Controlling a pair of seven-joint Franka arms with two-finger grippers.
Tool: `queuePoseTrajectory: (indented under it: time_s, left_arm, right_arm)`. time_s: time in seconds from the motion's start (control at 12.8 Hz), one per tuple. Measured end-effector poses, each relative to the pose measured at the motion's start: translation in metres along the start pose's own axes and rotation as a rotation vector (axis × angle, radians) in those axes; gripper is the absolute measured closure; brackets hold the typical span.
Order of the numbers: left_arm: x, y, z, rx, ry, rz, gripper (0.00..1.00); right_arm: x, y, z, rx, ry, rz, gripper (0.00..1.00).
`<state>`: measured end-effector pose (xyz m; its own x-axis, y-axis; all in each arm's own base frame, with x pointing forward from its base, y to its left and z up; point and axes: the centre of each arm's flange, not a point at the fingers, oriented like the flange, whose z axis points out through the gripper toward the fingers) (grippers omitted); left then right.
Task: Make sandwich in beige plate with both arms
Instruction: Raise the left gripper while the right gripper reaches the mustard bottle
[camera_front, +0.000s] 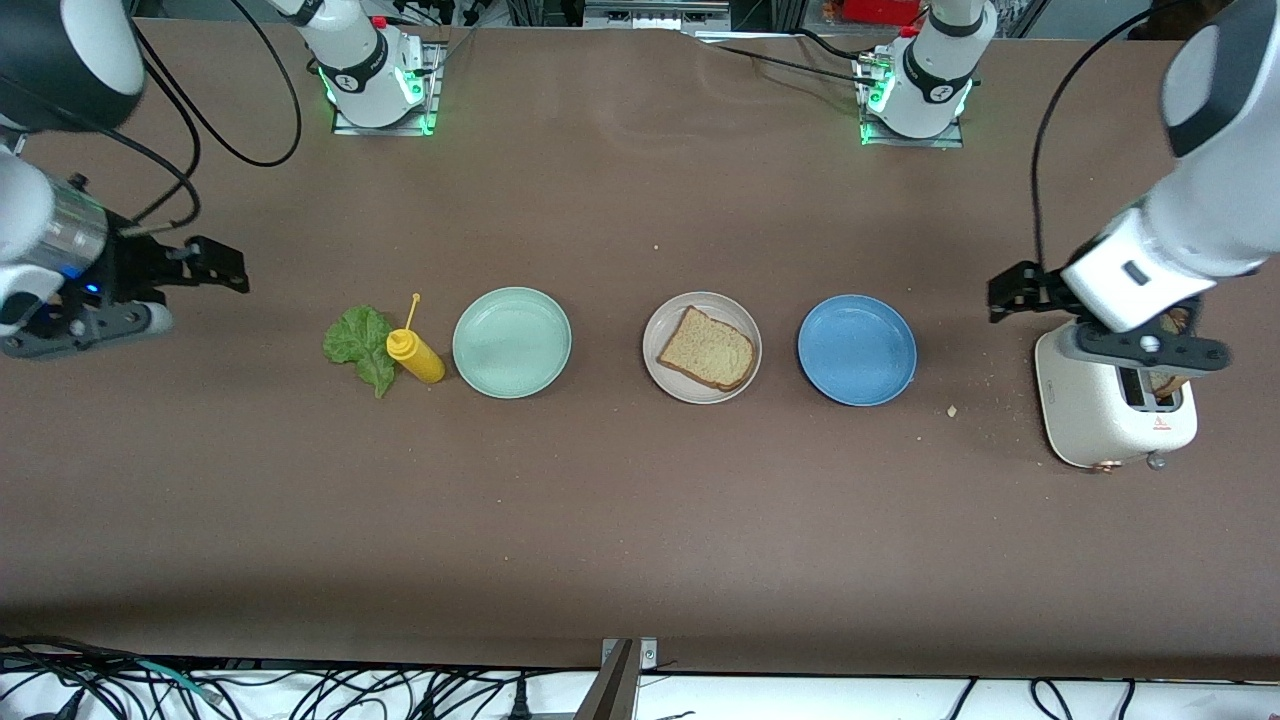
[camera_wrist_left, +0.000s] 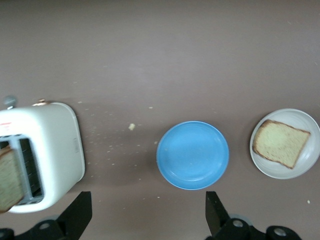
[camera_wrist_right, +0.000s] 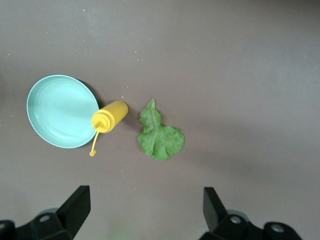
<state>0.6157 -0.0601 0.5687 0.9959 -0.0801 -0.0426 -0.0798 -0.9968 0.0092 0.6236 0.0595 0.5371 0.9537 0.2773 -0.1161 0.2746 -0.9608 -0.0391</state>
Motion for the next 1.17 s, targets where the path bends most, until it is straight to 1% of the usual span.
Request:
queuePoseTrajectory:
  time_s: [0.16,0.31,0.47,0.7,0.78,0.94,1.01,1.09,1.17]
  left_arm:
    - [-0.005,-0.019,-0.006,-0.006,0.007,-0.046,0.0]
    - [-0.018,-0.006,-0.01,0.011,0.005,-0.032,0.0]
    - [-0.033,0.01,-0.013,0.022,0.0,-0.012,0.0]
    - [-0.051,0.015,-0.006,0.002,0.016,-0.013,0.0]
    - [-0.058,0.013,-0.001,-0.004,0.017,-0.019,0.0]
    - [-0.066,0.006,0.003,-0.004,0.018,-0.031,0.0]
    - [-0.068,0.004,0.003,-0.004,0.018,-0.035,0.0]
    - [-0.068,0.003,0.002,-0.004,0.02,-0.036,0.0]
    - [-0.068,0.003,0.001,-0.004,0.021,-0.037,0.0]
  right_arm:
    - [0.02,0.003,0.029,0.008,-0.001,-0.089,0.0]
    - [0.034,0.002,0.056,0.051,-0.012,-0.197,0.0]
    - [0.046,0.001,0.073,0.073,0.006,-0.374,0.0]
    - [0.06,0.003,0.106,0.154,0.05,-0.671,0.0]
    - [0.064,0.006,0.12,0.167,0.063,-0.765,0.0]
    - [0.067,0.01,0.149,0.19,0.1,-0.937,0.0]
    - [0.064,0.014,0.164,0.218,0.13,-0.993,0.0]
    - [0.06,0.022,0.179,0.256,0.171,-1.041,0.0]
    - [0.055,0.033,0.195,0.295,0.227,-1.088,0.0]
